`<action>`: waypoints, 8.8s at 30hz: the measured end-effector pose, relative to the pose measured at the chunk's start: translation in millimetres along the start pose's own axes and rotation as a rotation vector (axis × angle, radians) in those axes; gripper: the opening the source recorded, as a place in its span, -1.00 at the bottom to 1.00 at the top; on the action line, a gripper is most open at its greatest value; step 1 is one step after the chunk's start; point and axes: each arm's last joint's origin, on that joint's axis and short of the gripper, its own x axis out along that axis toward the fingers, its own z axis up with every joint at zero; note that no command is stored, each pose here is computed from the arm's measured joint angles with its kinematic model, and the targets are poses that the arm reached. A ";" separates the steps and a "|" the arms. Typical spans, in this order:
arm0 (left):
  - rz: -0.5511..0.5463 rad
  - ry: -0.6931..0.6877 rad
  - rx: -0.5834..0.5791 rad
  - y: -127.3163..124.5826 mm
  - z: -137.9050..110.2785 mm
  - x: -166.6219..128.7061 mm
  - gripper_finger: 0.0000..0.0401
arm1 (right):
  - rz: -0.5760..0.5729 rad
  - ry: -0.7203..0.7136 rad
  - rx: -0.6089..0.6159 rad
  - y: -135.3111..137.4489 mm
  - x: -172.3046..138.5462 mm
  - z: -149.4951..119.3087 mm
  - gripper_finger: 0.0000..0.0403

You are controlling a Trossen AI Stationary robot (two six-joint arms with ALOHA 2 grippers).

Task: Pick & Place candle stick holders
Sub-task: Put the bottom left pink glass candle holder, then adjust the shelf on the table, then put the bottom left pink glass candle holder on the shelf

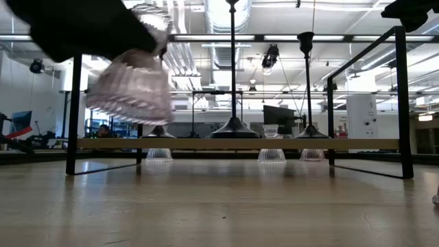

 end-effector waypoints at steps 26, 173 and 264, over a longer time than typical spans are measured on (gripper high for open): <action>-0.050 -0.015 0.023 6.1 -81.5 -22.8 -0.45 | 0.000 -0.001 0.000 0.0 -0.1 0.0 -0.69; -0.245 0.518 0.457 -17.7 51.0 -67.4 -0.12 | 0.000 -0.001 0.000 0.0 -0.1 0.1 -0.69; 0.315 0.723 0.418 40.8 118.9 20.4 -0.90 | 0.000 -0.001 0.000 0.0 -0.1 0.1 -0.69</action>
